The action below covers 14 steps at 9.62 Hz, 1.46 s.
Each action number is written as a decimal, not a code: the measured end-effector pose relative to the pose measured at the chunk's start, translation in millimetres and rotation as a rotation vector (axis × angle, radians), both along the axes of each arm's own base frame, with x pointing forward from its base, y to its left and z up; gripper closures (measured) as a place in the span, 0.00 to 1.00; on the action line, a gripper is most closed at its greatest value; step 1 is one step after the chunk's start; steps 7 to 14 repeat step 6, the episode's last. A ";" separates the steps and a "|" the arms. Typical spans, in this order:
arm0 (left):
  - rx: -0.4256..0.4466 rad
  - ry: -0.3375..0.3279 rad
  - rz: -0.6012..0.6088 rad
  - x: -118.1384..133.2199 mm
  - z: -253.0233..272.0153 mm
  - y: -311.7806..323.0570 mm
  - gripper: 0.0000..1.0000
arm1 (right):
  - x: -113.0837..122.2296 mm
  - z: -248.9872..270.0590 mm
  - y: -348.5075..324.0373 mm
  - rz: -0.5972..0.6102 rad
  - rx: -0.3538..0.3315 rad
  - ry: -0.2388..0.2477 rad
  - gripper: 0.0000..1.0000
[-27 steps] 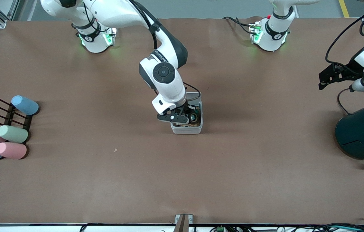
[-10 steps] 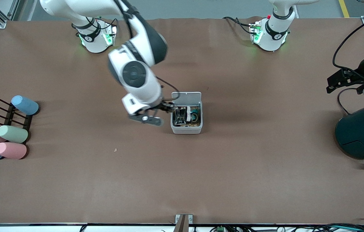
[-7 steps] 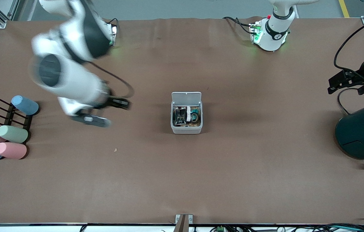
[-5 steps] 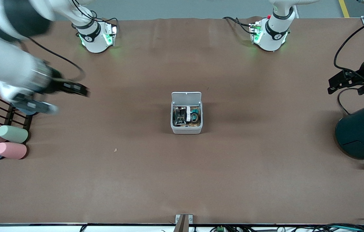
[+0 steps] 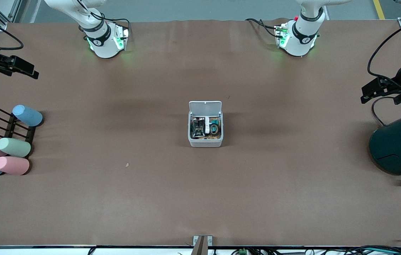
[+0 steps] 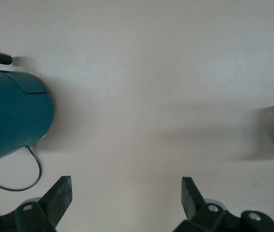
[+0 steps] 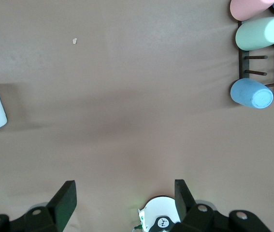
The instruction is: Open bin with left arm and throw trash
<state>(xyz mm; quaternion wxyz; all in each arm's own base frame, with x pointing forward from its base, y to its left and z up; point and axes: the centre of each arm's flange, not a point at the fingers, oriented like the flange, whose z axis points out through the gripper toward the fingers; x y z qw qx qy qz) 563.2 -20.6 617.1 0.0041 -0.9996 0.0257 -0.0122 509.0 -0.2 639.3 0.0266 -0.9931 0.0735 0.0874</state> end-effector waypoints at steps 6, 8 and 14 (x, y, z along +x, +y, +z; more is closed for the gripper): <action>0.004 0.001 0.000 1.0 -0.4 0.5 0.00 | 5.6 8.9 -37.0 0.032 0.005 -0.076 0.00; 0.004 0.001 0.000 1.0 -0.4 0.5 0.00 | 5.6 8.9 -37.0 0.032 0.005 -0.076 0.00; 0.004 0.001 0.000 1.0 -0.4 0.5 0.00 | 5.6 8.9 -37.0 0.032 0.005 -0.076 0.00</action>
